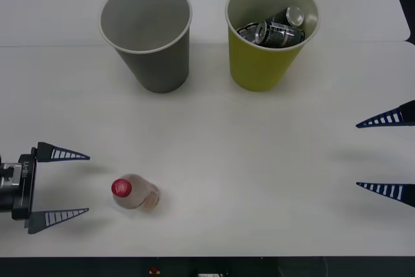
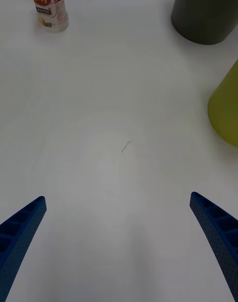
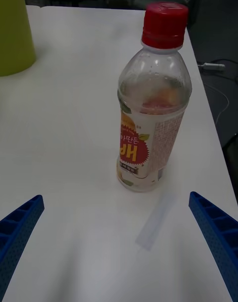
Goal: Put the can into the green bin and the plastic bottle into the gray bin
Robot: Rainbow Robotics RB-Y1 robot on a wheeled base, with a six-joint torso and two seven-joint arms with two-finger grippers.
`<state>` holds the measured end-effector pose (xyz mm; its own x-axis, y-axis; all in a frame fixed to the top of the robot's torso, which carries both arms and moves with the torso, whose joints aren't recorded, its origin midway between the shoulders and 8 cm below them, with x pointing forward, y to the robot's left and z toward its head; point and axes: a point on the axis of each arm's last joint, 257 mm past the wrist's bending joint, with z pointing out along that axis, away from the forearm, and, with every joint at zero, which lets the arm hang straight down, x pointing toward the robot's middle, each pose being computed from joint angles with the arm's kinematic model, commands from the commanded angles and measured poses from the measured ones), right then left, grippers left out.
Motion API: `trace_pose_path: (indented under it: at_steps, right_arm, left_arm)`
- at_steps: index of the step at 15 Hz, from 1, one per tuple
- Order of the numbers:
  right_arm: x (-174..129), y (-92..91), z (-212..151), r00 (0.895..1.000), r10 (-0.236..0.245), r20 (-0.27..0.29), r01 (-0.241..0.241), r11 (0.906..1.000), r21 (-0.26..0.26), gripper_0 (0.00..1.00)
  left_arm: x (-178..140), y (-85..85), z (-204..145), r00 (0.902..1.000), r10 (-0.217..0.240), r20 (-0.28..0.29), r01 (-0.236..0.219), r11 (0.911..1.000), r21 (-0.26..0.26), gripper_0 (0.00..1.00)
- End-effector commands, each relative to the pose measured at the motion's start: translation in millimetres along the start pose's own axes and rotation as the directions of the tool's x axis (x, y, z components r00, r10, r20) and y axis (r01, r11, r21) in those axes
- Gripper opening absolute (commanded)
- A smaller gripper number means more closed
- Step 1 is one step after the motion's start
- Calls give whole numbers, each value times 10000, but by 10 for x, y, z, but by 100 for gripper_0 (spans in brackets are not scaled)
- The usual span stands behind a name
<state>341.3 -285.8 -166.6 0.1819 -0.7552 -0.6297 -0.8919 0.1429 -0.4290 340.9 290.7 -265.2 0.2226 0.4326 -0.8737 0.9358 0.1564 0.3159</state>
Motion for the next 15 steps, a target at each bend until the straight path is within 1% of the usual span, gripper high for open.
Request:
trace_pose_path:
  at_steps: [1,4,6,8,12,15]
  right_arm:
    - [0,0,0,10000,0,0,0,10000,0,100]
    - [0,0,0,10000,0,0,0,10000,0,100]
    - [0,0,0,10000,0,0,0,10000,0,100]
    - [0,0,0,10000,0,0,0,10000,0,100]
    - [0,0,0,10000,0,0,0,10000,0,100]
    - [0,0,0,10000,0,0,0,10000,0,100]
  left_arm:
    - [2,-57,148,9989,-281,376,279,9996,59,100]
    - [-5,-134,327,9962,-506,711,493,9986,191,100]
    - [7,-173,416,9945,-648,824,625,9976,301,100]
    - [-25,-234,506,9912,-823,1034,781,9959,448,100]
    - [-90,-273,687,9871,-823,1374,747,9954,592,100]
    - [-130,-286,904,9837,-865,1578,772,9950,640,100]
